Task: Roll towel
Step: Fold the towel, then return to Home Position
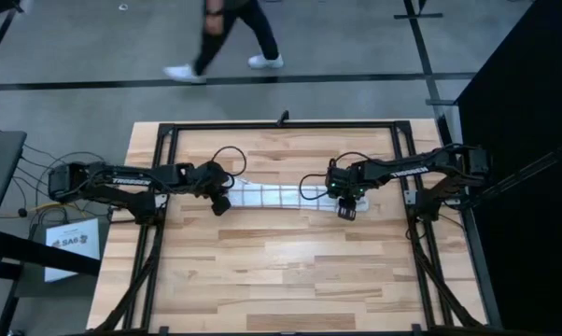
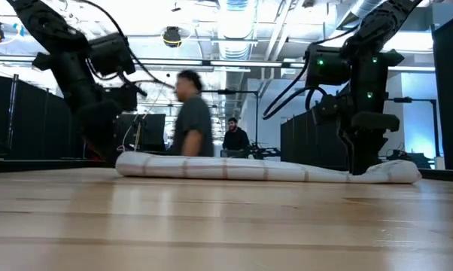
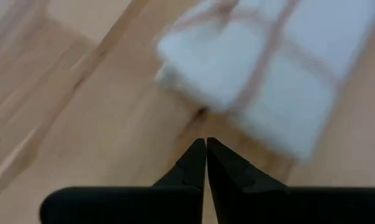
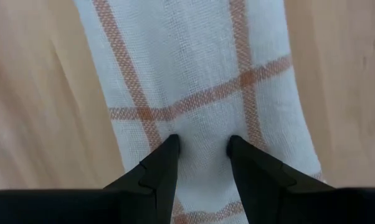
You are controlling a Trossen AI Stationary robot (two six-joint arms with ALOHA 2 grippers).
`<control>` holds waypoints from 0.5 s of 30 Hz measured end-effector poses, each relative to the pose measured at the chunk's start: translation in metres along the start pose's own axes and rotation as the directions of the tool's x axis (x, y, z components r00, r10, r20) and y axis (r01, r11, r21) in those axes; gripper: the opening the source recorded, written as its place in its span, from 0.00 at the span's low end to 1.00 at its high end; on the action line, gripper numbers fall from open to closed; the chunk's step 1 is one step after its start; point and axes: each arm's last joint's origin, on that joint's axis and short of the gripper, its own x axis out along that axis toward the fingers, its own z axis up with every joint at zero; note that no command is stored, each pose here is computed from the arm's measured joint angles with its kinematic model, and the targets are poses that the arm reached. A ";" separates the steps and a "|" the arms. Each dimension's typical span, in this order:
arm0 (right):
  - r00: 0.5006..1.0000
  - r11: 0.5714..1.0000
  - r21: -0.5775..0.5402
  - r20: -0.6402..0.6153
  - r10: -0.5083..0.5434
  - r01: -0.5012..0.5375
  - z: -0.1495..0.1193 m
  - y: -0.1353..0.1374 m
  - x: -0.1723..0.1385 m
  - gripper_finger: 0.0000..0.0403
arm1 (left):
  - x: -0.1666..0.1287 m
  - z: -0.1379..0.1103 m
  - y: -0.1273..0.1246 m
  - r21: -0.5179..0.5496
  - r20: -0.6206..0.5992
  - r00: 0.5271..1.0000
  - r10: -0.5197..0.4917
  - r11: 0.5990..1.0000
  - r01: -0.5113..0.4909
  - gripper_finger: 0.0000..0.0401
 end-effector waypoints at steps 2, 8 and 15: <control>1.000 1.000 -0.022 0.020 0.007 -0.006 0.004 0.004 -0.007 0.33 | -0.009 0.012 -0.004 -0.008 0.062 0.998 -0.034 0.999 0.034 0.00; 0.982 0.994 -0.106 0.186 0.036 -0.016 0.032 0.015 -0.043 0.33 | -0.045 0.048 -0.018 0.051 0.236 0.965 -0.113 0.993 0.104 0.00; 0.945 0.992 -0.129 0.325 0.048 -0.006 0.054 0.016 -0.076 0.33 | -0.067 0.069 -0.023 0.078 0.325 0.936 -0.137 0.990 0.118 0.00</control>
